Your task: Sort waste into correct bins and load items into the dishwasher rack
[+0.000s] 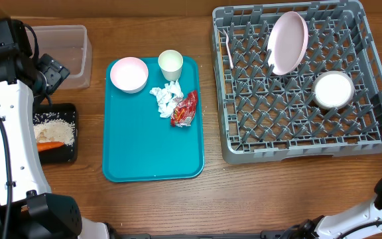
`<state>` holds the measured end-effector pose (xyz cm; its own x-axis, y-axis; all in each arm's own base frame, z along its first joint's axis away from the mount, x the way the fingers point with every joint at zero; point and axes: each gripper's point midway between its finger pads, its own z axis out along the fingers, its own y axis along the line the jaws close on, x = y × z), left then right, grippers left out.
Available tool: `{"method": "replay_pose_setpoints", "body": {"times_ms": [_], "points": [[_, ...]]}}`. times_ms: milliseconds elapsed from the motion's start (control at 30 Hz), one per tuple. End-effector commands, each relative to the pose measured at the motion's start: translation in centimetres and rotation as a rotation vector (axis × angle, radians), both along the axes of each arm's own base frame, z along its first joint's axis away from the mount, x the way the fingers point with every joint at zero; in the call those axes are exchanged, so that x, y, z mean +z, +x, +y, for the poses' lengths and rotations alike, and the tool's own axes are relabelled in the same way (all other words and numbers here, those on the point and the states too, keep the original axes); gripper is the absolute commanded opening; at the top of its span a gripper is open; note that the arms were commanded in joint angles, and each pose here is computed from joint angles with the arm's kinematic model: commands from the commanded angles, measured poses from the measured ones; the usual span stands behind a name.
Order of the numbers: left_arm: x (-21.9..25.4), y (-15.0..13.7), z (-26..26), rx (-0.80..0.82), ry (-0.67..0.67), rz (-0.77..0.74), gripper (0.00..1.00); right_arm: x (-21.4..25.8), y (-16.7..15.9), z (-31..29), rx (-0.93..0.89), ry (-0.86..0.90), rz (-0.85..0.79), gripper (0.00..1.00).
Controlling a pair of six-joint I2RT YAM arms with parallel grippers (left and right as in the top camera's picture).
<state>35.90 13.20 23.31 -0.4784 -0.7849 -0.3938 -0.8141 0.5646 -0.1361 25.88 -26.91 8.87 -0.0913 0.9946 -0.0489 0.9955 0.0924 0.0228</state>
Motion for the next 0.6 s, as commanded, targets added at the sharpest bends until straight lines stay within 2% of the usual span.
{"method": "replay_pose_setpoints", "body": {"times_ms": [0, 367, 567], "points": [[-0.2, 0.0, 0.1, -0.003, 0.010, 0.007, 1.00, 2.0, -1.9, -2.0, -0.048, -0.094, 0.009, 0.13], [-0.2, 0.0, 0.1, -0.003, 0.010, 0.007, 1.00, 3.7, -2.0, -3.0, -0.060, -0.115, -0.009, 0.14], [-0.2, 0.0, 0.1, -0.003, 0.010, 0.007, 1.00, 4.1, -1.8, -3.2, -0.057, -0.124, -0.016, 0.19]]}}
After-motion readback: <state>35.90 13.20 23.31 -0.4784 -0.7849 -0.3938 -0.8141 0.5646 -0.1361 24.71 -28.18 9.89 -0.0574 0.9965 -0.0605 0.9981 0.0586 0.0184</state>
